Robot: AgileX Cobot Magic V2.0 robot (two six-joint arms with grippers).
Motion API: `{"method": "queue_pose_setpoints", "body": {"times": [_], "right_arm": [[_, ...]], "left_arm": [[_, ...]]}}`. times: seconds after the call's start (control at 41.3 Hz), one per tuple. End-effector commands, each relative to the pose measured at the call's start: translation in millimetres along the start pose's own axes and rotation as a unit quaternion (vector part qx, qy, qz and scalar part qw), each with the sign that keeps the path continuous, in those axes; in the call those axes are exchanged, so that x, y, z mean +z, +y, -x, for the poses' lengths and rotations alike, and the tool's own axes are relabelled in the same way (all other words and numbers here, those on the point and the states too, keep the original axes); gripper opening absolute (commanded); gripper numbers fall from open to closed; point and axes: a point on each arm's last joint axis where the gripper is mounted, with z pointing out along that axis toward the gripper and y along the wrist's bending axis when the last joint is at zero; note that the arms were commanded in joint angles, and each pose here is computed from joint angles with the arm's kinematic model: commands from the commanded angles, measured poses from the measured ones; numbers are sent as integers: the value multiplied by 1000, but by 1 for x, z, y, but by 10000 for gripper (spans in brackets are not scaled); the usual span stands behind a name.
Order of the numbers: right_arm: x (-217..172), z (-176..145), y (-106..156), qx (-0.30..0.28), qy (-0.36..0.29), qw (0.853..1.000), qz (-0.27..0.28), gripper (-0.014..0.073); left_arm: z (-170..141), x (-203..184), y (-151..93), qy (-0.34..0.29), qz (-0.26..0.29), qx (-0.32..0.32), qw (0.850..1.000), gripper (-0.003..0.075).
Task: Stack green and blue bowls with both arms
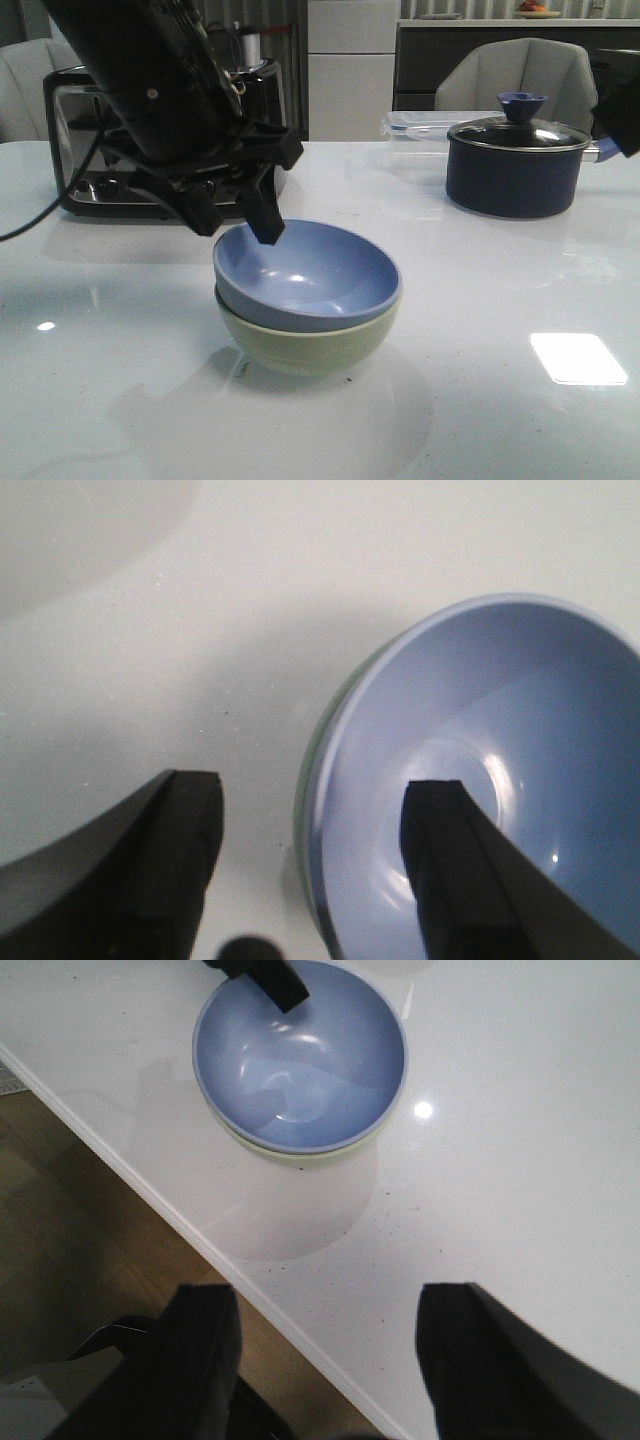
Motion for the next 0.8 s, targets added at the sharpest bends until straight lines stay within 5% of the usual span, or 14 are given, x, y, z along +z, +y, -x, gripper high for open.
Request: {"method": "queue_pose_setpoints", "body": {"times": [0.0, 0.412, 0.775], "right_arm": [[-7, 13, 0, -4, -44, 999, -4, 497], [-7, 13, 0, -4, -44, 999, -4, 497], [-7, 13, 0, -4, -45, 999, -5, 497]], "left_arm": [[15, -59, -9, -87, 3, 25, 996, 475], [-60, -171, -12, -192, 27, 71, 978, 402], [-150, -210, -5, -253, 55, 98, 961, 402]]}}
